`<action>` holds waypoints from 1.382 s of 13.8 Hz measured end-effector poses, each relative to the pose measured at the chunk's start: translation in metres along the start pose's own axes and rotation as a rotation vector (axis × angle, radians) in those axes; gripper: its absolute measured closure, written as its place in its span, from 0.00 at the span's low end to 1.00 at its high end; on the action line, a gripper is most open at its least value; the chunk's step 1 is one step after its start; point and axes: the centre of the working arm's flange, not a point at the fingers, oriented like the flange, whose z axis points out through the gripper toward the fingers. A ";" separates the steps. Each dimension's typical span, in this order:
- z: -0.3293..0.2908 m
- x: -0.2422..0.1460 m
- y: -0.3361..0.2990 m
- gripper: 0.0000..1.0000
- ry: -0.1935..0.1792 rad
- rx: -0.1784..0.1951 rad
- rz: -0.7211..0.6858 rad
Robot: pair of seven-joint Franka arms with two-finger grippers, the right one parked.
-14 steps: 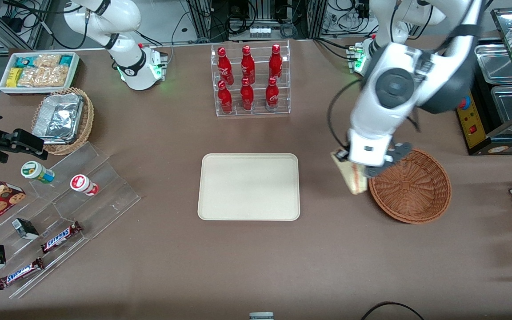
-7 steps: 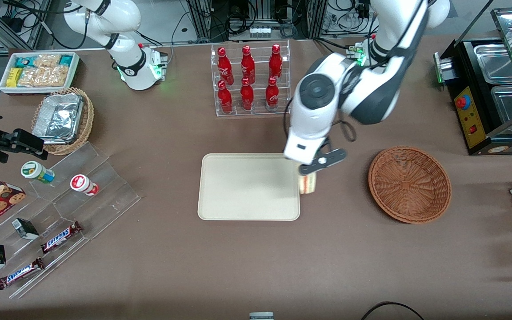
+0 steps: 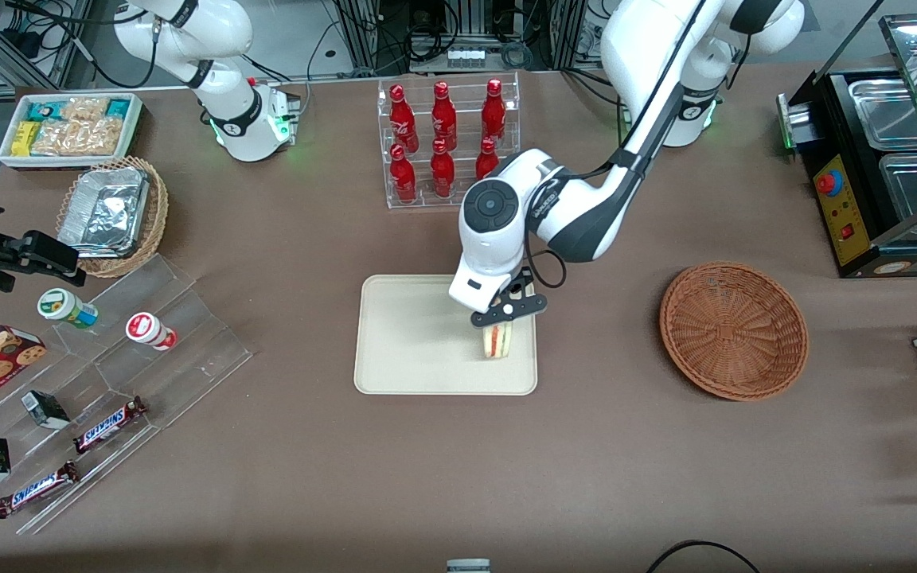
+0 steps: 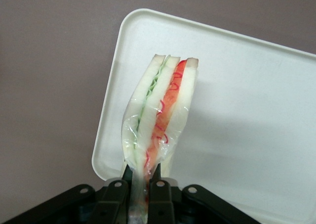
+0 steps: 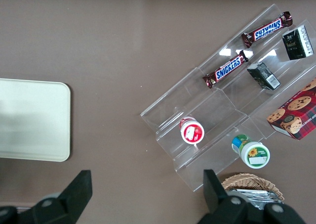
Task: Place sandwich from basket to tray
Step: 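Lower the sandwich onto the tray and open the left gripper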
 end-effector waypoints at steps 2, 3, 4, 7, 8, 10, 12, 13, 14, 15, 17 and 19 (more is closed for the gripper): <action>0.011 0.000 0.000 0.86 -0.009 0.012 0.024; 0.017 0.000 0.001 0.86 -0.012 0.014 0.031; 0.023 0.001 0.002 0.86 -0.009 0.013 0.037; 0.046 0.003 0.004 0.86 -0.003 0.028 0.051; 0.053 0.003 0.005 0.86 -0.001 0.032 0.055; 0.066 0.004 0.006 0.86 0.004 0.033 0.060; 0.071 0.006 0.007 0.84 0.010 0.030 0.062; 0.071 0.006 0.007 0.84 0.011 0.029 0.062; 0.070 0.007 0.007 0.77 0.014 0.029 0.063; 0.069 0.007 0.008 0.68 0.017 0.027 0.063; 0.060 0.010 0.010 0.49 0.029 0.014 0.060; 0.029 0.013 0.010 0.26 0.041 0.008 0.042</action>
